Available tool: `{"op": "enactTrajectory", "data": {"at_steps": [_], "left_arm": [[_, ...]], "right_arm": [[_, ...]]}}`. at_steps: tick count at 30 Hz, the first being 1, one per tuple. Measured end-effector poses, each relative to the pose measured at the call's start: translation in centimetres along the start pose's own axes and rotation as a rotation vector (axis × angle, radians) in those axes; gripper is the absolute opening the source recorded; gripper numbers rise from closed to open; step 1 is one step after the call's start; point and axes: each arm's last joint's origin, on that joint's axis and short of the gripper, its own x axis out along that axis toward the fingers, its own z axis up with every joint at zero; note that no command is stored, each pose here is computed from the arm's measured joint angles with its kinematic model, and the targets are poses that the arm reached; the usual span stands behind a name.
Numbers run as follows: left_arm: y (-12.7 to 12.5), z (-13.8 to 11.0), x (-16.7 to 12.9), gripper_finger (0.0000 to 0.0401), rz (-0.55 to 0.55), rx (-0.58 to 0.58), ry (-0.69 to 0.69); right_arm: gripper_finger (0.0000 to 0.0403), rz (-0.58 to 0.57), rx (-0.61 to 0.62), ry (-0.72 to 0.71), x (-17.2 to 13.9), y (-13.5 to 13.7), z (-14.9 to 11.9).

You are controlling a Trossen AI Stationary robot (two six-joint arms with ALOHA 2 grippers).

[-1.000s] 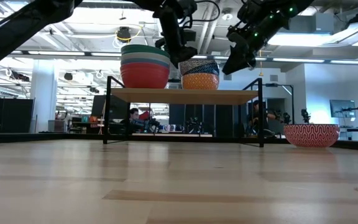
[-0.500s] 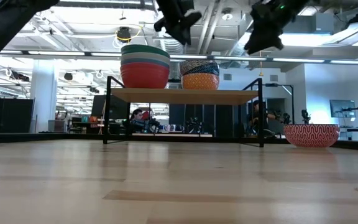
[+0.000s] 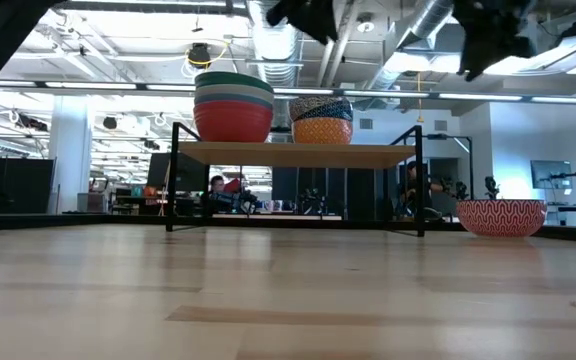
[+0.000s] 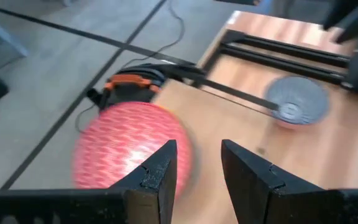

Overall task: Place and stack bowls onto a shelf
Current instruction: Stack the blue pattern bowl on top of the red pattern bowl on the shelf

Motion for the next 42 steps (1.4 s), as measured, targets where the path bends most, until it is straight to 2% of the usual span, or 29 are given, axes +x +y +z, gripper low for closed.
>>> {"op": "enactTrajectory", "data": {"at_steps": [4,8,12,17,24,32,36,42], "left_arm": [[-3.3,-0.3,-1.6,0.0112,-0.061,0.019,-0.004],[-6.5,-1.1,-3.3,0.0112,-0.075,0.048,0.004],[-9.3,-2.9,-4.2,0.0112,-0.088,0.083,0.042],[-11.0,-5.0,-4.9,0.0112,-0.12,0.049,0.065],[-11.2,-8.5,-5.7,0.0112,-0.17,-0.101,0.051],[-11.0,-12.5,-4.8,0.0112,-0.224,-0.276,0.006],[-11.4,-13.7,-3.9,0.0112,-0.235,-0.304,0.01],[-11.2,-14.2,-3.2,0.0112,-0.22,-0.312,0.023]], "right_arm": [[0.0152,-0.036,0.038,0.092,-0.3,0.4,-1.4],[0.0152,-0.078,0.078,0.155,0.3,0.9,-2.8],[0.0152,-0.13,0.103,0.256,2.8,0.8,-5.3],[0.0152,-0.201,0.17,0.367,6.6,0.1,-8.4],[0.0152,-0.342,0.322,0.403,8.9,-1.7,-10.3],[0.0152,-0.388,0.4,0.396,10.8,-3.8,-10.7],[0.0152,-0.383,0.473,0.375,11.8,-4.9,-10.8],[0.0144,-0.371,0.501,0.366,12.7,-6.3,-10.8]]}}
